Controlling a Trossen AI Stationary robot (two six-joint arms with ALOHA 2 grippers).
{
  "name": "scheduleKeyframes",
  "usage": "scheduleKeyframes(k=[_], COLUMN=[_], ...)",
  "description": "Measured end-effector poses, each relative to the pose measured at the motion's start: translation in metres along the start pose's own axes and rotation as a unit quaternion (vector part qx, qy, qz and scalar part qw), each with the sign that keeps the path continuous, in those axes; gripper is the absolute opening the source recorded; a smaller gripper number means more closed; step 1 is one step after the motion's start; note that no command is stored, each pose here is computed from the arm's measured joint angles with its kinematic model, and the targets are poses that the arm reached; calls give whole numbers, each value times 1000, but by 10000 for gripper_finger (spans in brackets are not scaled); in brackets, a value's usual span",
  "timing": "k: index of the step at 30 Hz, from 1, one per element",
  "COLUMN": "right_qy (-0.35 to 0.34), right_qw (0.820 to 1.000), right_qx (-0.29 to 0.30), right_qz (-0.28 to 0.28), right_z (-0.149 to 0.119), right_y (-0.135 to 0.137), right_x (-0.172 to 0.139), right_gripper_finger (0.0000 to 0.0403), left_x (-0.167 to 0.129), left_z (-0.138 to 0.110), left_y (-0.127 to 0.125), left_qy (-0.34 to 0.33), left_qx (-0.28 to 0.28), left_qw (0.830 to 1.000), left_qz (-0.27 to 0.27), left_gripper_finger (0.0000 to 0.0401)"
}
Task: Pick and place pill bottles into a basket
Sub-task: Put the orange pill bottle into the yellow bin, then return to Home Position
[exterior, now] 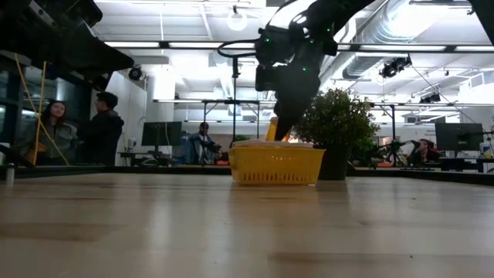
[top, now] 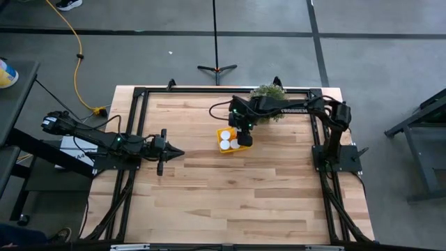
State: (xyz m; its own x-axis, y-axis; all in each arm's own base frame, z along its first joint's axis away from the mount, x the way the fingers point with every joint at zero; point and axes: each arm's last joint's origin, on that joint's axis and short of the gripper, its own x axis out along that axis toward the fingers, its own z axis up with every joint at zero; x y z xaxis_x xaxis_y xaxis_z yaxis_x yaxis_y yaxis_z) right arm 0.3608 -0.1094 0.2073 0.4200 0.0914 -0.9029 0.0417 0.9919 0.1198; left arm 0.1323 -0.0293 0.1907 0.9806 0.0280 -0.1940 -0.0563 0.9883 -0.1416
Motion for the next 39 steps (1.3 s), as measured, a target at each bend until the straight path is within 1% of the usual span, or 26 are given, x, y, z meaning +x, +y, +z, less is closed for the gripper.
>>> scheduleKeyframes(k=[3, 11, 15, 20, 24, 33, 39], right_qy=[2, 14, 21, 20, 19, 19, 24], right_qw=[1000, 1000, 1000, 1000, 1000, 999, 999], right_qx=[4, 4, 4, 4, -7, -29, -28], right_qz=[2, -3, -14, -11, -5, -29, -33], right_z=[0, -1, -2, -1, -1, -1, -2], right_y=[1, 9, 9, 9, 9, 7, 4], right_x=[0, 2, 2, 2, 2, 1, 1], right_gripper_finger=[211, 221, 237, 253, 254, 255, 255], left_x=[0, 0, 0, 0, 0, 0, 0], left_z=[0, 0, 0, 0, 0, 0, 0], left_y=[0, 0, 0, 0, 0, 0, 0], left_qy=[0, 0, 0, -1, -1, -1, -1], left_qx=[0, 0, 0, 0, 0, 0, 0], left_qw=[1000, 1000, 1000, 1000, 1000, 1000, 1000], left_qz=[0, 0, 0, 1, 2, 2, 2], left_gripper_finger=[46, 46, 46, 46, 46, 46, 46])
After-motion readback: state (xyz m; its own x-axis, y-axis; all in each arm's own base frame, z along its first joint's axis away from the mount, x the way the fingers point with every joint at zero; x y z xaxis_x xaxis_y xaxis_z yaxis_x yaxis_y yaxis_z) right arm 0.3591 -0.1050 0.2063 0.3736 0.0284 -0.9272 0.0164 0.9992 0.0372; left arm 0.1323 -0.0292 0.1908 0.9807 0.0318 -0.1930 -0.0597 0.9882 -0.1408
